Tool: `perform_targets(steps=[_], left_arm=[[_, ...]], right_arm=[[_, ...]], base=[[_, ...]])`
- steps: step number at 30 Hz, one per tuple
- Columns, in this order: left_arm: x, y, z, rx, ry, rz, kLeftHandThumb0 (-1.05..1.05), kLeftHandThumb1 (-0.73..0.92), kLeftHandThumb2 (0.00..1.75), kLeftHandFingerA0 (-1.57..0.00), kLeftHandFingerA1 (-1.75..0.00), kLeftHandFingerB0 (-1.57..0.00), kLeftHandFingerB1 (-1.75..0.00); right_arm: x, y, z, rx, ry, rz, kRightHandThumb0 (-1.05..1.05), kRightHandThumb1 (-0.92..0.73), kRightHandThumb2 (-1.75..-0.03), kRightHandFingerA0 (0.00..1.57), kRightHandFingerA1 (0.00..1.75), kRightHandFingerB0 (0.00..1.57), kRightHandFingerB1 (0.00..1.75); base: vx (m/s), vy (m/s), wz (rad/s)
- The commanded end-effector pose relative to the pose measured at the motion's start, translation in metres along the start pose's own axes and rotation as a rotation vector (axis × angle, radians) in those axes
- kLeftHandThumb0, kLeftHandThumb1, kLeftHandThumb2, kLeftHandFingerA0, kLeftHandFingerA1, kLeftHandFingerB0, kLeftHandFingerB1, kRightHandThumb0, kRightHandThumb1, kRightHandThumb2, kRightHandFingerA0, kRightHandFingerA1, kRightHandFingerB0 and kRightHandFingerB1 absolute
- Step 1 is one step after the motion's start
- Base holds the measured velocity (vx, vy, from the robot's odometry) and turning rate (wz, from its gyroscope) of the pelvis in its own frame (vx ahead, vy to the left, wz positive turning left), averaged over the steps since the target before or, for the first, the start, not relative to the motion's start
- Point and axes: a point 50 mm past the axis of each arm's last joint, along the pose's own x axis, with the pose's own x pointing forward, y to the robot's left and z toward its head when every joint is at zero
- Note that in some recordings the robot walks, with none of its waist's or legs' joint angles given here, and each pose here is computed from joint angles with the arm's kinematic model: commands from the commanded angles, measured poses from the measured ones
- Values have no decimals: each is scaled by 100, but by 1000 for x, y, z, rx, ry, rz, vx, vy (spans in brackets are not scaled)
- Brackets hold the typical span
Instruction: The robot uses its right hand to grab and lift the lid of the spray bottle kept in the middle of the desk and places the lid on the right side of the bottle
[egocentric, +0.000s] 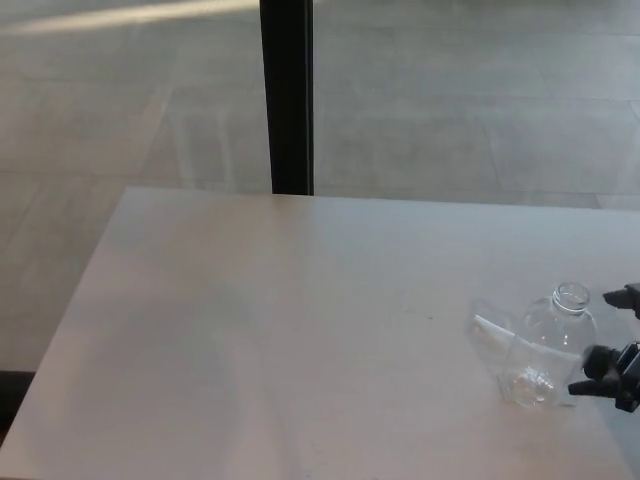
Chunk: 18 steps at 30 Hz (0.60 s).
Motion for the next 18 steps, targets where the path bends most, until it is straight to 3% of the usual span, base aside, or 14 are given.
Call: perform_targets(steps=[1,2,3,4,5,6,7,12,13,14,18], left_arm=[[1,2,-4,10,22,20,-62,74,62,-57,-53,-46,-38],[1,2,-4,10,22,20,-62,74,62,-57,-53,-46,-38],[1,3,-5,12,11,6,-62,75,62,-54,-53,-43,-39],[1,3,-5,15,10,4,-62,74,62,-55,-51,-43,-38],[2,3,-5,19,17,11,-62,74,62,-55,-51,-43,-38],[2,3,-6,19,17,11,-63,74,62,-54,-50,-42,-37],[2,3,-5,22,15,13,-62,74,62,-56,-52,-44,-38],[-2,0,-2,15,-5,-6,-64,74,62,-55,-57,-47,-40],[-3,0,-2,6,-6,2,-67,59,98,-52,-65,-41,-54],[-2,0,-2,7,0,6,-62,74,62,-55,-54,-45,-39],[1,4,-5,13,16,19,-62,74,62,-57,-53,-46,-39]], right_arm=[[-6,-3,-16,-102,123,92,-80,-47,-81,0,12,14,33],[-6,-3,-16,-105,126,94,-80,-47,-81,0,12,14,33],[-7,-7,-19,-121,134,123,-88,-51,-86,0,7,6,11],[-9,-12,-22,-137,149,144,-89,-47,-91,0,16,4,0],[-11,-16,-25,-151,165,157,-89,-47,-91,0,16,4,0],[-11,-18,-26,-142,174,162,-93,-50,-73,0,0,0,10],[-13,-24,-29,-127,194,179,-97,-56,-58,0,0,0,4],[-22,-49,-46,-38,240,281,-97,-55,-57,0,0,0,2],[-28,-62,-57,17,286,343,-98,-45,-83,0,0,0,1],[-32,-69,-64,25,299,374,-98,-57,-57,0,0,0,0],[-56,-94,-96,99,340,399,-98,-56,-58,0,0,0,0]], base=[[0,0,0],[0,0,0],[0,0,0],[0,0,0],[0,0,0],[0,0,0],[0,0,0],[0,0,0],[0,0,0],[0,0,0],[0,0,0]])
